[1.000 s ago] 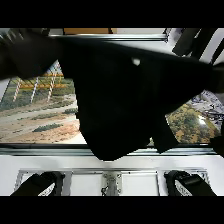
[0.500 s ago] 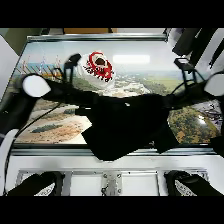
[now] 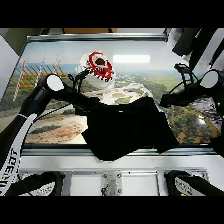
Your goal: Fold the clothes and pants, and hang the long-sleeved shirts on hangers.
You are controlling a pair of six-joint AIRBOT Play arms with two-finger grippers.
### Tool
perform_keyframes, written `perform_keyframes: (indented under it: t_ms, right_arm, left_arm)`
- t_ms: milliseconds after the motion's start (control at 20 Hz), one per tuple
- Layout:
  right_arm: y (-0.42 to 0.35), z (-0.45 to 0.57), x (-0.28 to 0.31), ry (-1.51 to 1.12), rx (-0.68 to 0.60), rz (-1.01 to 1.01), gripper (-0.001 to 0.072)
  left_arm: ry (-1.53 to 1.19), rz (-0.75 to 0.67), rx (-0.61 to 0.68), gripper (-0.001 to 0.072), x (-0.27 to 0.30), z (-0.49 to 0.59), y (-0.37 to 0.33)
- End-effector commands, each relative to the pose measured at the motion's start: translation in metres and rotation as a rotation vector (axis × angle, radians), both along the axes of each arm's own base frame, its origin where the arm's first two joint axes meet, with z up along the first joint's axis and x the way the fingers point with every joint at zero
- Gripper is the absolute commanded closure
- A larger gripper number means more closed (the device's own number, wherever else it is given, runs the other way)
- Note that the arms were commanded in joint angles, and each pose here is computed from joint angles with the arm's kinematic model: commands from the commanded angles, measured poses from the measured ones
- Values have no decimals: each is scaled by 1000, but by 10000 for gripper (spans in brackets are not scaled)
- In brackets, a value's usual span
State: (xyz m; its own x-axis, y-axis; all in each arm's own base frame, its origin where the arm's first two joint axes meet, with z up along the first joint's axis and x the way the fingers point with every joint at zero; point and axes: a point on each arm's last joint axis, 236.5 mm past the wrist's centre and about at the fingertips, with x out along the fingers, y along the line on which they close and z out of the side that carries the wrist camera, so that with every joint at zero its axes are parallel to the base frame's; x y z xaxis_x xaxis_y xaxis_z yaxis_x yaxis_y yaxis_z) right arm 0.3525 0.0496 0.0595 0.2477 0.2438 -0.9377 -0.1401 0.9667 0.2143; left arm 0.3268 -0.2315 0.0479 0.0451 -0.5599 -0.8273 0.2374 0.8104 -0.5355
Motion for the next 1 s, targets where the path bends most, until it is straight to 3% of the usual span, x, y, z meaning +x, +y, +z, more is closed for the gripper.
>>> perform_keyframes:
  t_ms: [0,450,500,600,650,850,950]
  right_arm:
    - [10,-17,-23,44,52,-8,131]
    - [25,-114,-53,255,83,-33,140]
    - [28,-116,-54,259,81,-20,268]
    - [30,-115,-53,248,72,3,600]
    - [25,-111,-49,220,52,6,694]
    - [4,-14,-31,33,-45,22,696]
    - [3,53,-45,-28,-31,-37,696]
  left_arm:
    - [9,4,0,687,2,-3,5]
    - [-5,-3,-1,687,4,-3,5]
    - [-6,-3,-1,687,4,-3,5]
    - [-6,-3,2,687,4,-3,5]
    - [-14,-3,6,687,5,-2,6]
    - [-138,33,-30,688,13,51,20]
    - [-219,41,-55,688,4,96,25]
